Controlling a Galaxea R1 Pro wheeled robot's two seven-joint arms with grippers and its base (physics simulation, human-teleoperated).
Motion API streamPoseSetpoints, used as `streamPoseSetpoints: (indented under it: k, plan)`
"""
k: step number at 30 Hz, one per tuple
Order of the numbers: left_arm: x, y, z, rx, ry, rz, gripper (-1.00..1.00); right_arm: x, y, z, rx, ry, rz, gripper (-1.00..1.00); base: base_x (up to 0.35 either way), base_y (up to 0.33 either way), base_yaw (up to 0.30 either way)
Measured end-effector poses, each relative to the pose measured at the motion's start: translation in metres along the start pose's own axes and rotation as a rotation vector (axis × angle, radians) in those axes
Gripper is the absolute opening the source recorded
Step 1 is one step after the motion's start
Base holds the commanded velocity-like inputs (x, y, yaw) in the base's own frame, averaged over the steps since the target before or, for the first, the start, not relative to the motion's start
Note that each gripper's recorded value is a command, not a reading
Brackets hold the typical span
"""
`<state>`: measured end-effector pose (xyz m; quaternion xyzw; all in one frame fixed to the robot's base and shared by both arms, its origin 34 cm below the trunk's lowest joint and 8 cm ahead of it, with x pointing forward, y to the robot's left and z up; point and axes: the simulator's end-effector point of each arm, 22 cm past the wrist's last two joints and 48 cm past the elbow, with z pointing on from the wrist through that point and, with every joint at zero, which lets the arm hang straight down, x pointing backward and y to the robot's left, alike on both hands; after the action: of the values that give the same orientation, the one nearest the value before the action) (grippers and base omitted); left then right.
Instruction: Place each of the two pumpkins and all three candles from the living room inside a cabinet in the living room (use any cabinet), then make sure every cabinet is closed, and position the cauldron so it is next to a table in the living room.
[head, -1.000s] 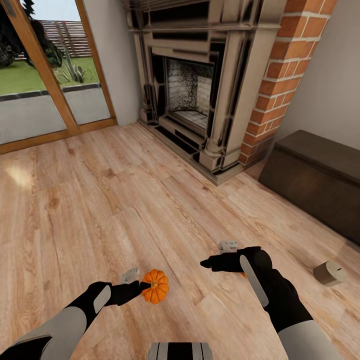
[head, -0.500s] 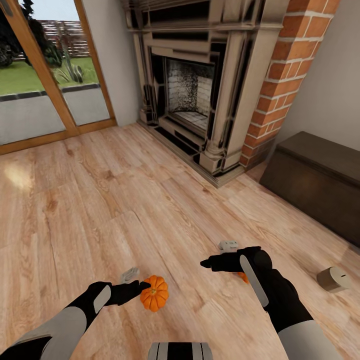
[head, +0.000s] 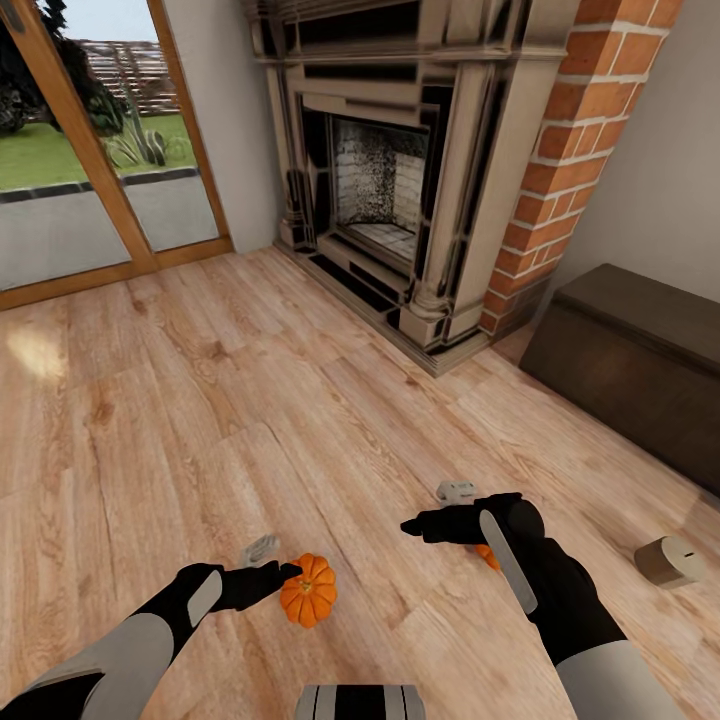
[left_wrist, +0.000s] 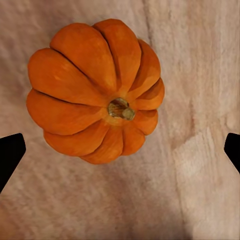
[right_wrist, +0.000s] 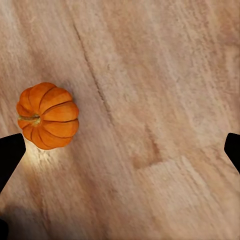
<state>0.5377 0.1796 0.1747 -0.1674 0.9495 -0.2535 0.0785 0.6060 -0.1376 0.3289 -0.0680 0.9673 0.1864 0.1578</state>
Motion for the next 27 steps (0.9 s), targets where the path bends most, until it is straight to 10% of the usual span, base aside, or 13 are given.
streamPoseSetpoints:
  k: [27]
  plan:
    - [0.022,0.02,0.02,-0.018,0.051,-0.024,1.0,0.022,-0.008,0.026,-0.005,0.057,0.022,1.0,0.0,0.0,0.0]
